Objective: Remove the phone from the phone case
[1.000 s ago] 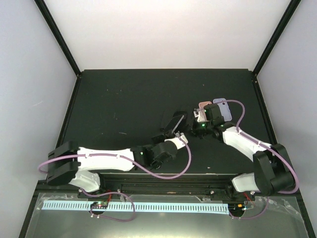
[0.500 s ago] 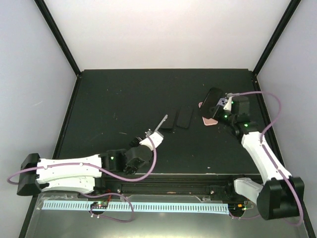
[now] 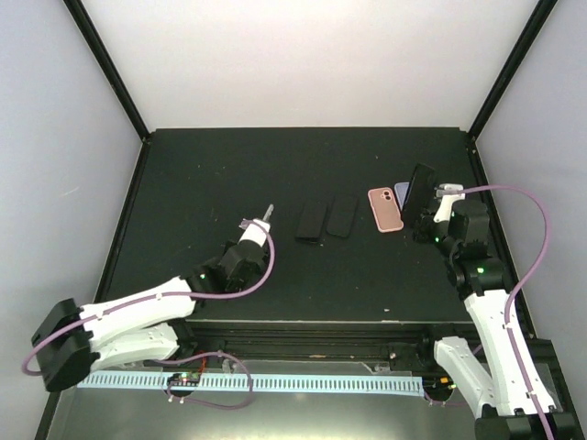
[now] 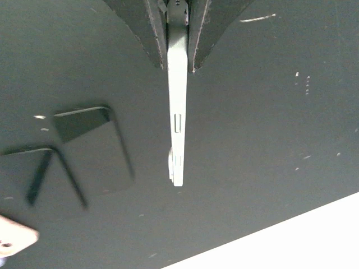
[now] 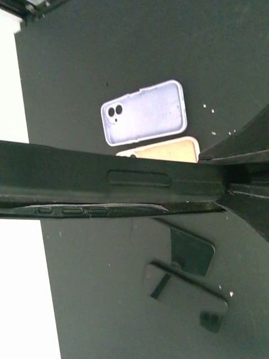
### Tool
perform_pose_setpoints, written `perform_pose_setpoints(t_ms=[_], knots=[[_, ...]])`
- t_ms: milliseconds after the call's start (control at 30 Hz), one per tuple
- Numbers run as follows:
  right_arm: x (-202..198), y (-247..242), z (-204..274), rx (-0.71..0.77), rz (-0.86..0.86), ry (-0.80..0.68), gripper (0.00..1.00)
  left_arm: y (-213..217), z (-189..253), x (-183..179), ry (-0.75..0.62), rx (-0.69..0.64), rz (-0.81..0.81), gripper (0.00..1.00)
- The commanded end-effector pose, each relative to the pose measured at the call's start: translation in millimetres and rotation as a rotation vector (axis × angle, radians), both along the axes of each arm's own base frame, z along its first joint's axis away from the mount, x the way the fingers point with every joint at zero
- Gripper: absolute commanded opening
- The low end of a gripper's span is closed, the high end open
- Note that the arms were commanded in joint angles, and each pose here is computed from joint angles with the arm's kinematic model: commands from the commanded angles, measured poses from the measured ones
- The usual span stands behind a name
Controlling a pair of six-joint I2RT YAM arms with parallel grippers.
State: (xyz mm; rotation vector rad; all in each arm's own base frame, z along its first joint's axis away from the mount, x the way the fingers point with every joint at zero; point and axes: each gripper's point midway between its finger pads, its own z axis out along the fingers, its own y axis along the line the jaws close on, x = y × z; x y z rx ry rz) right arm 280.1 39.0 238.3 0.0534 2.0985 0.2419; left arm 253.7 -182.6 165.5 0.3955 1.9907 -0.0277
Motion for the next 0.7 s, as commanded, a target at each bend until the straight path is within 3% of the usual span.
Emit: perform_pose_setpoints(t_ms=[0, 67, 200, 367, 667], knots=[[9.6, -17.1, 7.6, -0.103, -0.052, -0.058, 0.01, -1.4, 20.3, 45.5, -0.097, -0.099, 0.047, 0.02], [11.2, -11.4, 4.6, -0.089, -0.023, -0.048, 0.01, -5.6, 30.8, 58.6, -0.13, -0.101, 0.04, 0.01], [7.8, -1.2, 1.2, -0.089, 0.047, -0.043, 0.01, -5.6, 26.7, 78.5, -0.199, 0.101, 0.056, 0.02], [8.7, -3.2, 6.1, -0.098, 0.038, -0.057, 0.01, -29.7, 4.6, 90.7, -0.147, 0.251, -0.026, 0.02], [9.9, 0.8, -4.9, -0.104, 0.068, -0.005, 0.01, -47.0, -20.6, 103.5, -0.157, 0.567, 0.002, 0.02]])
